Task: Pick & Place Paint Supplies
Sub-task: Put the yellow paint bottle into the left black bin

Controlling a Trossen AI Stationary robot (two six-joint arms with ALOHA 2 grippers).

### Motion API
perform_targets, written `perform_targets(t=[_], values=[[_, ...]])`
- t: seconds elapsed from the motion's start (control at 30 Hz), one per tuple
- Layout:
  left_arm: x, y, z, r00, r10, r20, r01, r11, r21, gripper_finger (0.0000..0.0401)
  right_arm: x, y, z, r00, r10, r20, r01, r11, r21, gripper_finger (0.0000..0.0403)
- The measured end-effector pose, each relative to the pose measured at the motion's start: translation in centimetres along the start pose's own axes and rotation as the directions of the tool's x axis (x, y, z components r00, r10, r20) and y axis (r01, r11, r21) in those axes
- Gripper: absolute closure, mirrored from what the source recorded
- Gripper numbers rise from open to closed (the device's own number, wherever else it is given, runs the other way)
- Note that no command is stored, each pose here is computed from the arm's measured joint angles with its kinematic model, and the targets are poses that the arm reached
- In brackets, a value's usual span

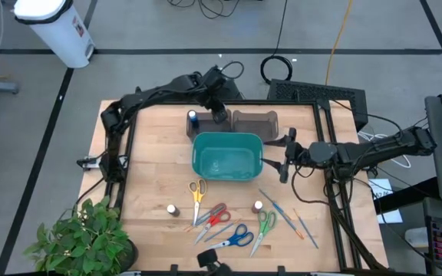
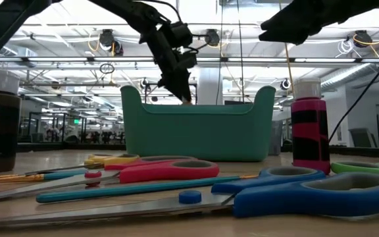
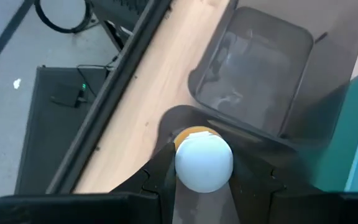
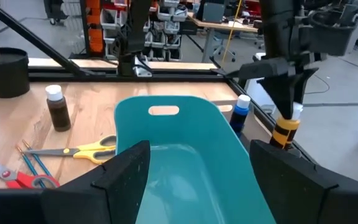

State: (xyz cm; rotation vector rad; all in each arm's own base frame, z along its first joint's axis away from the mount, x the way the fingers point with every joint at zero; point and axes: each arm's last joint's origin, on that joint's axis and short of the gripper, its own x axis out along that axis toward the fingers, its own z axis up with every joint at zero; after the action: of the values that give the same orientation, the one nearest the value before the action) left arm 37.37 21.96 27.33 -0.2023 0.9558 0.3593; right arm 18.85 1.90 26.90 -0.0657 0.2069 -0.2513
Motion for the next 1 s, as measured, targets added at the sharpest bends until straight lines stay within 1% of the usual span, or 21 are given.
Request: perform_targets(t=[0.1,0.27,0.43,0.63,0.9,1.0], values=[[0.9,-0.2,-0.1,1.000,0.000,-0.016,0.000,1.000,0.003,0.0282,0.0,0.0,-0.2,1.000,0.000,0.000,0.000,1.000,0.000,0.0133],[1.5,-0.5,-0.1,1.000,0.005,-0.012,-0.005,1.000,0.007,0.0282,0.0,0.0,-0.2,1.000,0.000,0.000,0.000,1.000,-0.001,0.0132],[2.4,-0.6,-0.3,0.999,0.018,-0.031,-0.017,1.000,0.005,0.0282,0.0,0.0,-0.2,1.000,0.000,0.000,0.000,1.000,-0.007,0.0137],[3.5,-0.9,-0.5,0.999,0.015,-0.051,-0.015,1.000,0.005,0.0282,0.0,0.0,-0.2,1.000,0.000,0.000,0.000,1.000,-0.007,0.0132],[3.7,-1.1,-0.4,0.999,0.016,-0.043,-0.016,1.000,0.012,0.0282,0.0,0.0,-0.2,1.000,0.000,0.000,0.000,1.000,-0.007,0.0137],[3.7,-1.1,-0.4,0.999,0.031,-0.044,-0.030,0.999,0.015,0.0282,0.0,0.0,-0.2,1.000,0.000,0.000,0.000,1.000,-0.007,0.0136]])
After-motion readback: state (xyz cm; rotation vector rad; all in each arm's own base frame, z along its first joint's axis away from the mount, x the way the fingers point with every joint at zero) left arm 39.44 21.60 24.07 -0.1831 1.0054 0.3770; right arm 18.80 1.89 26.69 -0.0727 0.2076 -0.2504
